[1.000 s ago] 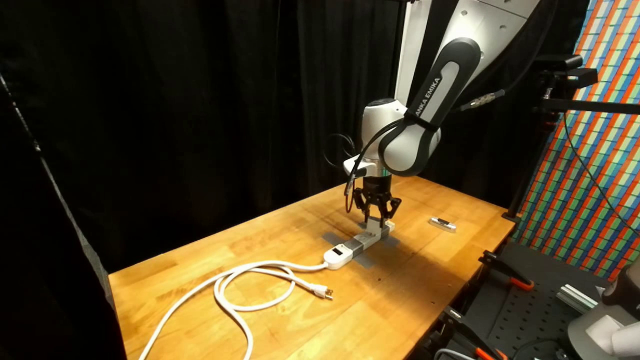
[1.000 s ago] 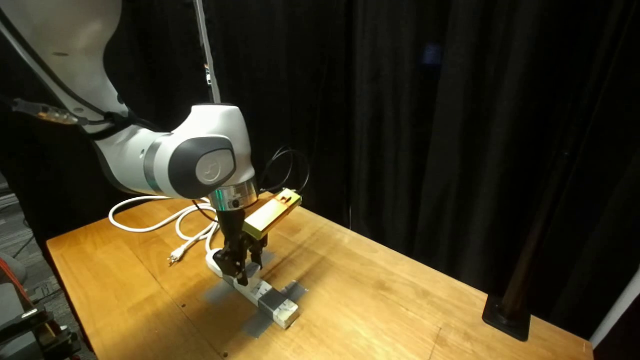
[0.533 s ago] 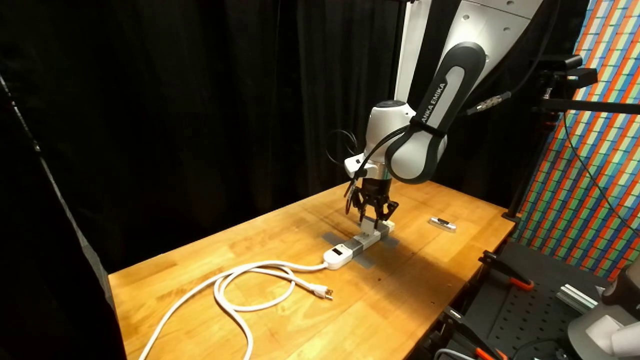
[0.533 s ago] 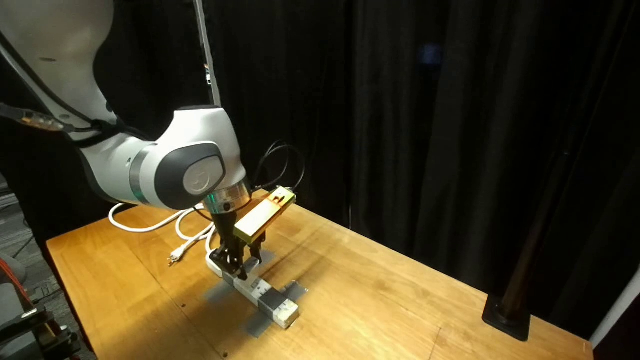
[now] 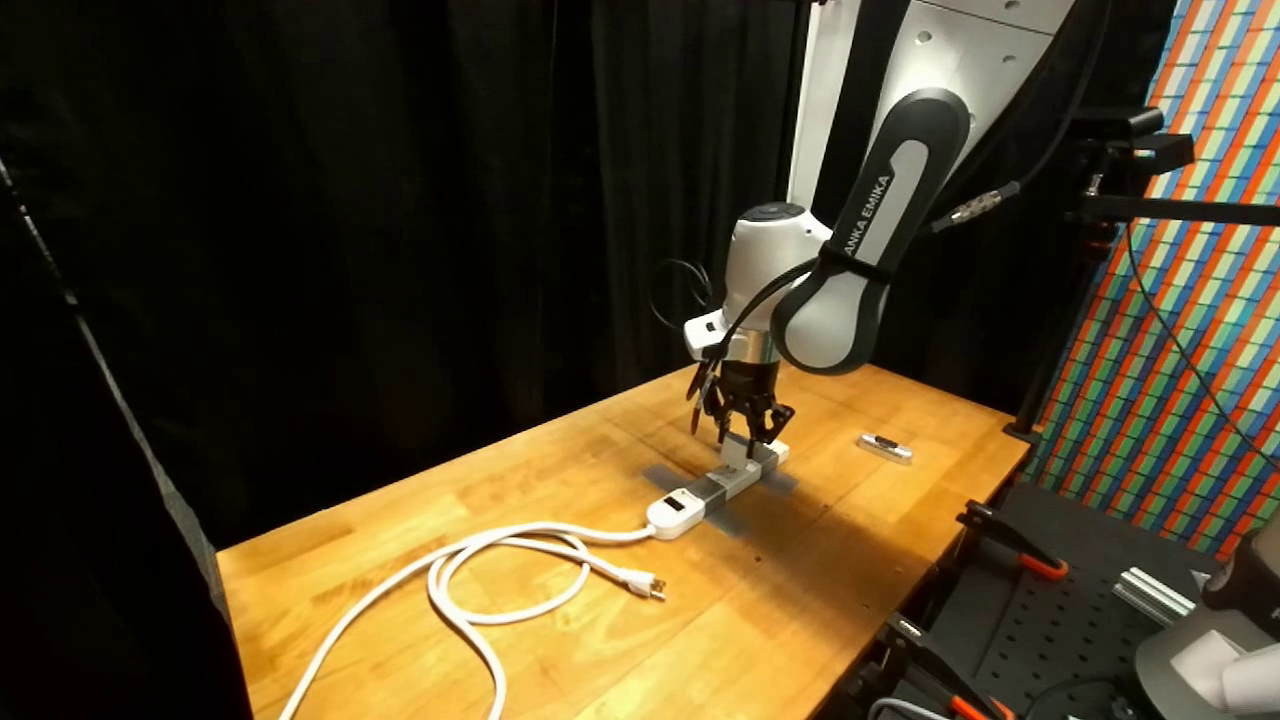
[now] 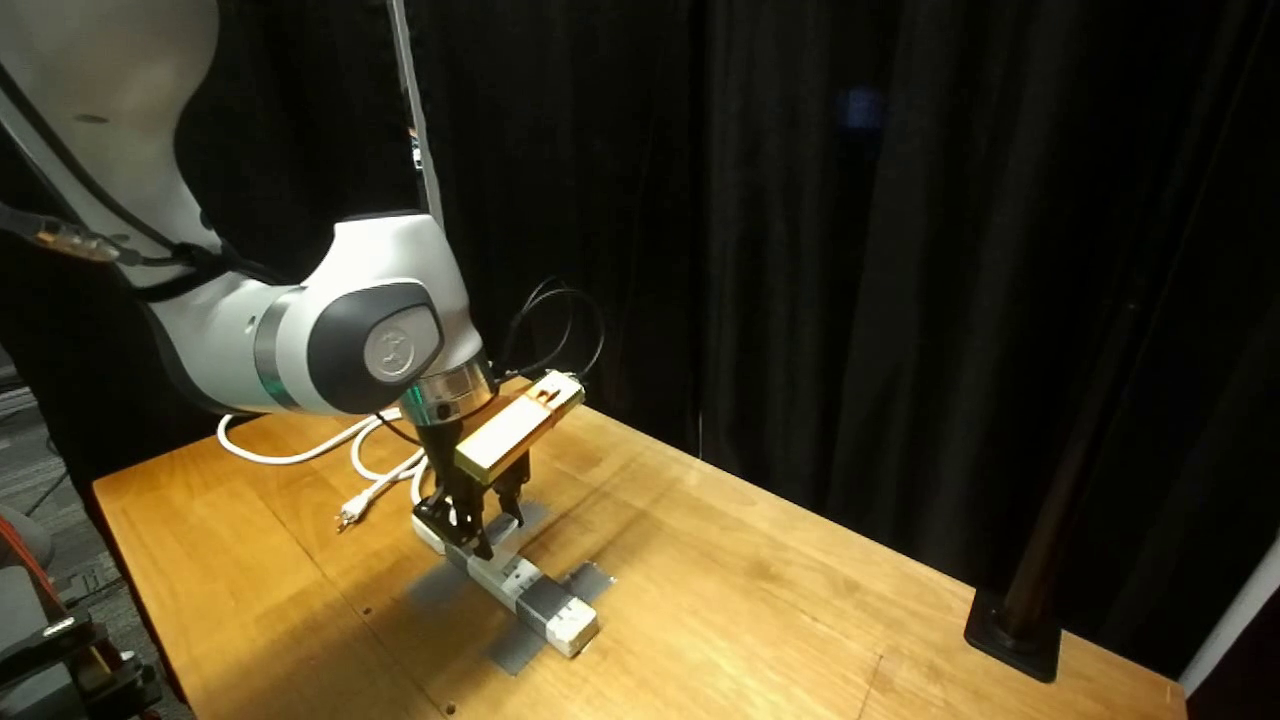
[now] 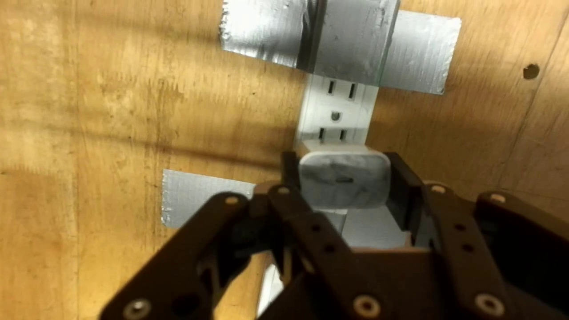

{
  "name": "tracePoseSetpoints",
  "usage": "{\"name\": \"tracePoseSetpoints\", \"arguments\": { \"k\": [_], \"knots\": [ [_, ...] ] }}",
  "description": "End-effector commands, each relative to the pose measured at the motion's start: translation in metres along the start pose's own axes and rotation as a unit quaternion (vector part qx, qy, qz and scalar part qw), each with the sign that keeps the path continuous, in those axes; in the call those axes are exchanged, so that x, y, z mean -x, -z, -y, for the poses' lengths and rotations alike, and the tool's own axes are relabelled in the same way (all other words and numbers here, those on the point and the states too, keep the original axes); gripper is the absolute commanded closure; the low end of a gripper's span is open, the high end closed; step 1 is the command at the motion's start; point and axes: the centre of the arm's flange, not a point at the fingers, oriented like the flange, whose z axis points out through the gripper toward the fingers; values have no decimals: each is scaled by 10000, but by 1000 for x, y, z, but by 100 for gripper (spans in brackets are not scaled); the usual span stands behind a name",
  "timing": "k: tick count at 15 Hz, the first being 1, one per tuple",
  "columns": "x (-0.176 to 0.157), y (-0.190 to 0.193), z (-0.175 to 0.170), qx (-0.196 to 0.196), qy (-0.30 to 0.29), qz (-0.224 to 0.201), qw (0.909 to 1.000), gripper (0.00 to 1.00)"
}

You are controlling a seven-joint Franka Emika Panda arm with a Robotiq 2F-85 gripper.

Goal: Put the charging adapter on the extension cable

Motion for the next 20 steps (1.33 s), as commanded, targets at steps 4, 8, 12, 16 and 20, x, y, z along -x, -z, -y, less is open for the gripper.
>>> {"name": "tracePoseSetpoints", "arguments": {
  "k": [4,8,12,16,20],
  "knots": [
    [-3,3,-2,-105,-112,218,9996,77],
    [-2,1,-5,-105,-228,321,9992,77],
    [0,-2,-8,-183,-310,365,9987,77],
    [0,-7,-13,-237,-364,404,9982,77],
    [-2,-16,-19,-337,-390,409,9978,77]
  ]
}}
